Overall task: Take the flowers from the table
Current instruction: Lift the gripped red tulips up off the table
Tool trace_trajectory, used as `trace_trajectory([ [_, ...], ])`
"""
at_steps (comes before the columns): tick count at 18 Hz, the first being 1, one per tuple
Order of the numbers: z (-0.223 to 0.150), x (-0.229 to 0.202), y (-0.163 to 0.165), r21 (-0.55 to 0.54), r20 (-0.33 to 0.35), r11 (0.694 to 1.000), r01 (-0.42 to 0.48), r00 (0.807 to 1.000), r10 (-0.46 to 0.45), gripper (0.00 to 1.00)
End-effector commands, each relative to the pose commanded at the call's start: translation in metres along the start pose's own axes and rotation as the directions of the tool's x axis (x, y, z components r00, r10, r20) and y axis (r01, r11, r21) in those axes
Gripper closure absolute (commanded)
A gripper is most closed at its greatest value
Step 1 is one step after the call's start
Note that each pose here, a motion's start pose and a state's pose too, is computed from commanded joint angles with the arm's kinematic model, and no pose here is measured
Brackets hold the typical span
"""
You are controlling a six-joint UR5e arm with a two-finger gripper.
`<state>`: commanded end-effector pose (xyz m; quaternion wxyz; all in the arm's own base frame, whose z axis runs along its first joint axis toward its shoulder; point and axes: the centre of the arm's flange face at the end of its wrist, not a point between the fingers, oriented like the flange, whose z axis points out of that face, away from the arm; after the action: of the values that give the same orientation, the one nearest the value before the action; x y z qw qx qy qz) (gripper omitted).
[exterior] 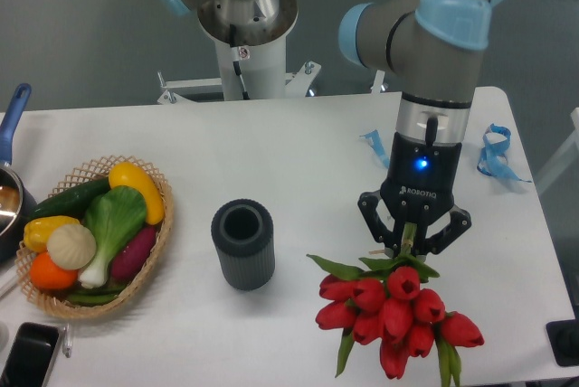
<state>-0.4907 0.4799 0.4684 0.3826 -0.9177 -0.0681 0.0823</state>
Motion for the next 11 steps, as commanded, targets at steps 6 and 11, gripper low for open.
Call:
trace_trajectory([
  [6,-0.001,-0.005,-0.010,0.014,0.008,1.000,-0.011,1.000,0.011,0.80],
  [11,0.000,-0.010,-0.017,0.023,0.015,1.000,0.013,1.000,-0.014,0.80],
])
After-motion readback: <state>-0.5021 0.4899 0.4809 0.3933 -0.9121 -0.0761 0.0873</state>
